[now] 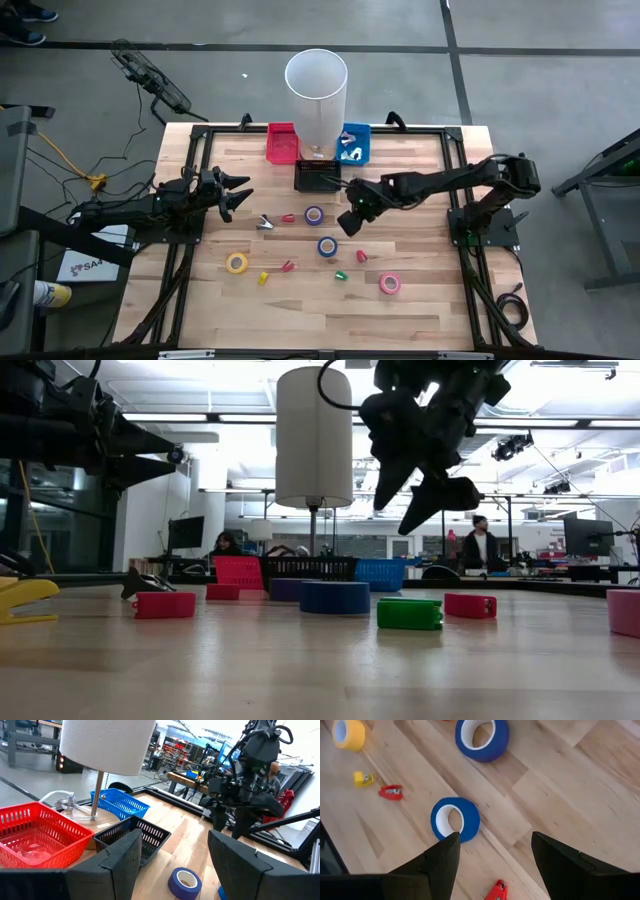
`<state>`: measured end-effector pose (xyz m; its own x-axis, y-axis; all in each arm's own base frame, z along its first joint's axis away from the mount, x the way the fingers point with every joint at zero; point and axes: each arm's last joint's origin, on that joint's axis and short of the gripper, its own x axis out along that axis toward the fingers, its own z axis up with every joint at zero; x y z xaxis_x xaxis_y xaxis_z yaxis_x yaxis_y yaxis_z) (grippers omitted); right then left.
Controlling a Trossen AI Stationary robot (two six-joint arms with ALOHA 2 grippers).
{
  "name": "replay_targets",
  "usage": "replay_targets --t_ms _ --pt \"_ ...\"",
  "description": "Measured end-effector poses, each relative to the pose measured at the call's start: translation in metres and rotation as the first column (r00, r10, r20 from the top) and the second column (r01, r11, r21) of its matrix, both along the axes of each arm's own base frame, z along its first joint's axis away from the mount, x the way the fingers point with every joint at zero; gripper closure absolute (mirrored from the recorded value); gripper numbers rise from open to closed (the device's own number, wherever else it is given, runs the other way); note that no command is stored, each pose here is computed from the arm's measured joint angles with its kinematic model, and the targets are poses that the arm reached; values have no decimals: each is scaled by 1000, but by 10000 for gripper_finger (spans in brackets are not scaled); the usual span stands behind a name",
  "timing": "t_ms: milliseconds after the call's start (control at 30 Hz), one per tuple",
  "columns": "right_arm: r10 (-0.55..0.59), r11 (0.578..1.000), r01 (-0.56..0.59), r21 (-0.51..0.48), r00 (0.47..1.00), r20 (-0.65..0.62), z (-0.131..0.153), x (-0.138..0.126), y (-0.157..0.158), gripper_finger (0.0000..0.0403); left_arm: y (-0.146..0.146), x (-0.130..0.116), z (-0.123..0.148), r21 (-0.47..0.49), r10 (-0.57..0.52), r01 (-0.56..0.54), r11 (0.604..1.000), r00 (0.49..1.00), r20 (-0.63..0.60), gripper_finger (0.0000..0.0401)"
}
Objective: Pick and place Stapler, Stapler remover, tape
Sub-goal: Put the red mini stapler into the black bin
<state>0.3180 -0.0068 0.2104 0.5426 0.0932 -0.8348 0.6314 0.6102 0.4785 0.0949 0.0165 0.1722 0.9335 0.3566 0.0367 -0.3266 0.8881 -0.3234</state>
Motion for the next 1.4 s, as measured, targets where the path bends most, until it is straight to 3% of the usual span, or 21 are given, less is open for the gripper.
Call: replay_targets --t_ms 167,333,733,1233,1400 --pt "5 1000 -5 20 1000 -9 0 -1 4 166 0 0 0 0 0 0 1000 1000 0 176" --pt "55 998 -54 13 993 -103 -5 -9 12 166 0 0 0 0 0 0 1000 1000 0 176" --pt "40 997 -22 76 970 -240 -10 -21 20 166 0 0 0 0 0 0 1000 1000 0 176" --pt "59 998 -66 -10 941 -332 -43 -15 68 166 0 0 0 0 -1 1 1000 1000 0 176" --pt "57 993 -90 -82 939 -340 -51 -14 79 166 0 0 0 0 -1 1 1000 1000 0 176"
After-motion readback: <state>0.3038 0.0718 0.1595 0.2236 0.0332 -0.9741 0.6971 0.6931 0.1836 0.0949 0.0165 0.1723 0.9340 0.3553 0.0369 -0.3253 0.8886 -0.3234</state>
